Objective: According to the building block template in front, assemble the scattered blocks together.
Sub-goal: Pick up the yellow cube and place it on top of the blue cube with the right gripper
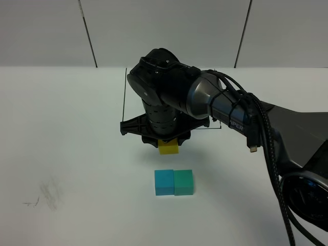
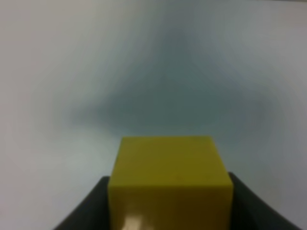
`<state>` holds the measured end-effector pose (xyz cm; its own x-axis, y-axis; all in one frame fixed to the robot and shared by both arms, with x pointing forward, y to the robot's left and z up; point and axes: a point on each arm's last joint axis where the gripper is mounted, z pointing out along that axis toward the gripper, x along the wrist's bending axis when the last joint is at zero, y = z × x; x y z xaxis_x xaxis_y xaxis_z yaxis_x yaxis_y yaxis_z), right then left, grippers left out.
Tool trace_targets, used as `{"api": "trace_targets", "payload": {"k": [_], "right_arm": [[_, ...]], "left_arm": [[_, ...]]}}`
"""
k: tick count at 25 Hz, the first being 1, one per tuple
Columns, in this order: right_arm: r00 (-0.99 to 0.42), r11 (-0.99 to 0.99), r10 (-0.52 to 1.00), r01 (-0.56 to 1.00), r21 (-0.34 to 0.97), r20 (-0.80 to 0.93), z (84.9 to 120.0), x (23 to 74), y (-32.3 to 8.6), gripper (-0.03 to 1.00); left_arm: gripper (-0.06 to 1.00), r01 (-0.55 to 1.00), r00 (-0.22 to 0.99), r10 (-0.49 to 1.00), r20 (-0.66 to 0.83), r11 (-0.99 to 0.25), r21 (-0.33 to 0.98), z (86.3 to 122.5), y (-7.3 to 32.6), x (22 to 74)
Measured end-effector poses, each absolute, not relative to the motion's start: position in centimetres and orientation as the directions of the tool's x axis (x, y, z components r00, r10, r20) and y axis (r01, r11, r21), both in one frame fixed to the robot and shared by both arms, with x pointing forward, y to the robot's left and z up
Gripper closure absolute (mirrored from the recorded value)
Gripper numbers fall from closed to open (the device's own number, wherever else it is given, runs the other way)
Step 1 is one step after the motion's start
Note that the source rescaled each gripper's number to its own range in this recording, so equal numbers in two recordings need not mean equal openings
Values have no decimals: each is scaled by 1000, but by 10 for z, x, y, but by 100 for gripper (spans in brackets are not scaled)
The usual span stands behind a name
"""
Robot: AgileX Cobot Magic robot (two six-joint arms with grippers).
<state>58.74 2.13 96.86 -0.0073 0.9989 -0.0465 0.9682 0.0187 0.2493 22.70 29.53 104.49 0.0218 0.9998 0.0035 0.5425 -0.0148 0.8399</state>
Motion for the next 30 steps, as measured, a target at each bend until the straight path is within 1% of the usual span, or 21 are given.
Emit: {"api": "trace_targets", "payload": {"k": [9,15,30], "right_arm": [[25,-19,999,979,204,-30,944,588,27,69],[61,-51,997,979,198,-43,939,589,26,69],[66,-57,996,987,148,-60,918,587,29,69]], "left_arm": [[17,542,22,1000,4,-15,840,1045,295,227],[17,542,22,1000,4,-15,840,1045,295,227],[17,542,22,1000,4,-16,840,1045,295,227]]}}
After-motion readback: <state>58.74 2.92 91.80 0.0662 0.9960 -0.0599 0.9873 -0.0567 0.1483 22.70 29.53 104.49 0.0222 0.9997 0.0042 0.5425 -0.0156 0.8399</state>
